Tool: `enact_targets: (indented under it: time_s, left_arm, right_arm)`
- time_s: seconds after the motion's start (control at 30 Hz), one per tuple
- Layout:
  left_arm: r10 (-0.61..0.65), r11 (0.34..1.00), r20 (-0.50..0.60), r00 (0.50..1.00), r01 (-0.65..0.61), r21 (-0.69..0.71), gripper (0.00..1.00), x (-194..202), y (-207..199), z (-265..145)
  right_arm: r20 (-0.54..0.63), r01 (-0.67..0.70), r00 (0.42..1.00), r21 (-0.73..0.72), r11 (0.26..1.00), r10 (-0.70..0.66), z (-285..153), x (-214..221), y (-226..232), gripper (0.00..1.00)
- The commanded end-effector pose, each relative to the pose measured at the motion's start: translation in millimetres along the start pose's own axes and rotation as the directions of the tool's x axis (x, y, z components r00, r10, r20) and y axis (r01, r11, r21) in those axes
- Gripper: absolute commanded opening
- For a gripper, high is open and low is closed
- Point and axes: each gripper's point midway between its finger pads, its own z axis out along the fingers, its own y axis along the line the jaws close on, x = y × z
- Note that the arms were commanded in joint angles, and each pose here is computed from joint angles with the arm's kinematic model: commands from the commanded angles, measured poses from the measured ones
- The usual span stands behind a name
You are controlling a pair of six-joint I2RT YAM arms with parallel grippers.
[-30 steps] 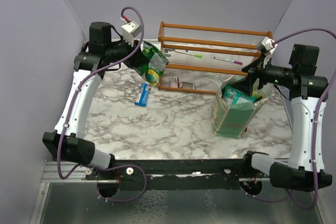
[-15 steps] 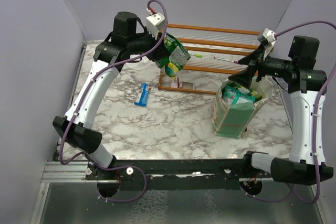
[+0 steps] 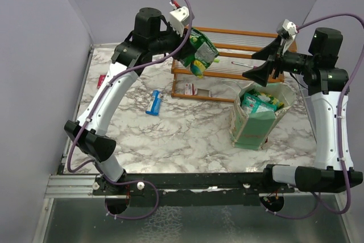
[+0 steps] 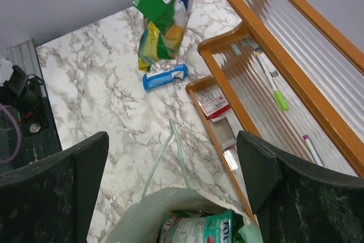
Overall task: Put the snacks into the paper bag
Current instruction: Place the snack in the paper bag.
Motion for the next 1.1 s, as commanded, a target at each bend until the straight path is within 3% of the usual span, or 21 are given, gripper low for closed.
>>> enact_targets:
  time_s: [0.0, 0.43, 0.7, 1.07]
  left_arm:
    - [0.035, 0.998, 0.108, 0.994, -0.030, -0.046, 0.00, -37.0, -0.3, 0.0]
    - [0.071, 0.996, 0.162, 0.984, -0.062, -0.060, 0.00, -53.6, -18.3, 15.2]
    - [0.096, 0.995, 0.129, 0.987, -0.091, -0.042, 0.00, -42.0, -40.3, 41.4]
    - [0.090, 0.995, 0.116, 0.989, -0.093, 0.022, 0.00, -33.9, -70.3, 50.5]
  right_arm:
    - [0.028, 0.045, 0.999, -0.028, 0.999, -0.044, 13.8, -19.5, 1.8, 0.94]
    - [0.017, 0.124, 0.992, -0.063, 0.990, -0.123, 26.4, -13.8, 11.4, 0.93]
    - [0.051, 0.150, 0.988, -0.070, 0.986, -0.147, 27.4, -13.0, 15.6, 0.94]
    - [0.079, 0.075, 0.994, 0.012, 0.997, -0.075, 35.5, -11.5, -2.4, 0.75]
